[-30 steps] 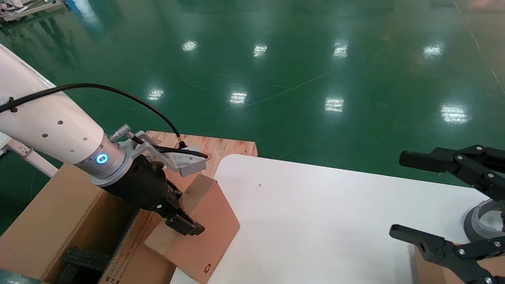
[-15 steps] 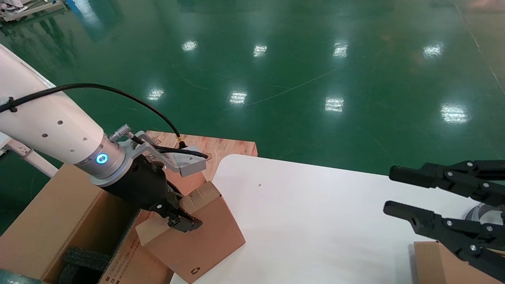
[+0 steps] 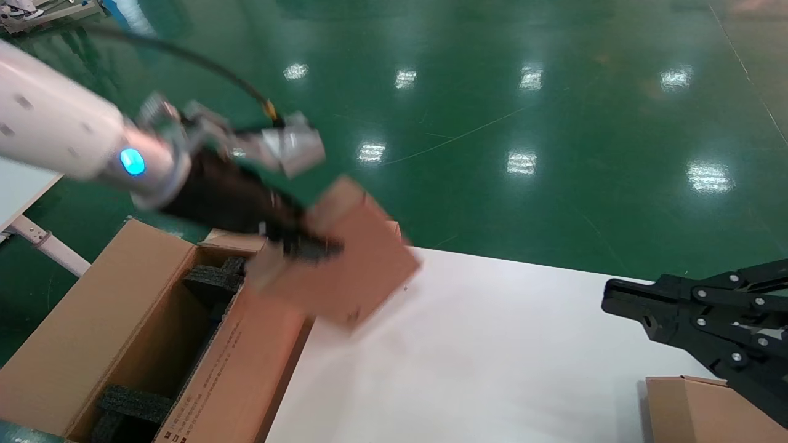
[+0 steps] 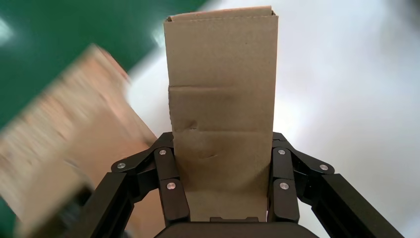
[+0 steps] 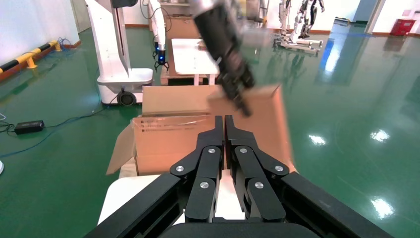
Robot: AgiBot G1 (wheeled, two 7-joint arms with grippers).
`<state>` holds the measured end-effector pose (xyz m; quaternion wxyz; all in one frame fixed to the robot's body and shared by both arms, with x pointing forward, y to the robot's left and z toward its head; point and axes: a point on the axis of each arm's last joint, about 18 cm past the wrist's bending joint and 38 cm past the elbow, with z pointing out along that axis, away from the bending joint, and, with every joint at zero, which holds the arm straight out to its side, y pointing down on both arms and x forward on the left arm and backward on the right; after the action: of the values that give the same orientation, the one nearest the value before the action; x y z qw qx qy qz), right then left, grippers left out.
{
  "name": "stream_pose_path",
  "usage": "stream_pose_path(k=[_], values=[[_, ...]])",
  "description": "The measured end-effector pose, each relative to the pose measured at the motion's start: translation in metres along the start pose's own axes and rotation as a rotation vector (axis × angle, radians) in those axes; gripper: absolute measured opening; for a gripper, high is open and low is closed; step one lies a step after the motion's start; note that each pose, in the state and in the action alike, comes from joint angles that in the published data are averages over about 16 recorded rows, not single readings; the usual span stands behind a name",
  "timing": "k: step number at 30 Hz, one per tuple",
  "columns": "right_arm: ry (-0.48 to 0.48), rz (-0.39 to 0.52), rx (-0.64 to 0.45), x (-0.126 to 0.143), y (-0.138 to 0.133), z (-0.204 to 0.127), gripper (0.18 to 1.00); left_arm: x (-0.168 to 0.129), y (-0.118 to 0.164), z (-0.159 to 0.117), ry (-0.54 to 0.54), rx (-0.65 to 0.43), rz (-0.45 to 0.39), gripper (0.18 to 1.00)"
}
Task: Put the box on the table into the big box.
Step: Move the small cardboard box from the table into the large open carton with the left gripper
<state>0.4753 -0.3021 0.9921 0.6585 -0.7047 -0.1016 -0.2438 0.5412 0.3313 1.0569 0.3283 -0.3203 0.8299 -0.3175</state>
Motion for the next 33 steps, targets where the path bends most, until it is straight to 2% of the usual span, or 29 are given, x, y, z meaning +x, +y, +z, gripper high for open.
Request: stream_pose_path(k=[8,15,21,25,33], values=[[0.0,0.0,0.0,0.0,0.0,0.0,0.225,-0.029,-0.035,-0.061,-0.131,0.252,0.002,0.396],[0.0,0.0,0.0,0.0,0.0,0.0,0.201,-0.057,-0.032,-0.104,-0.263,0.361,0.008,0.393],[0.0,0.0,0.0,0.0,0.0,0.0,0.199,-0.082,-0.009,-0.123,-0.376,0.319,0.02,0.392],[0.0,0.0,0.0,0.0,0.0,0.0,0.198,-0.098,0.01,-0.129,-0.435,0.239,0.021,0.392],[0.0,0.0,0.0,0.0,0.0,0.0,0.254,-0.118,0.048,-0.131,-0.489,0.054,-0.009,0.391]])
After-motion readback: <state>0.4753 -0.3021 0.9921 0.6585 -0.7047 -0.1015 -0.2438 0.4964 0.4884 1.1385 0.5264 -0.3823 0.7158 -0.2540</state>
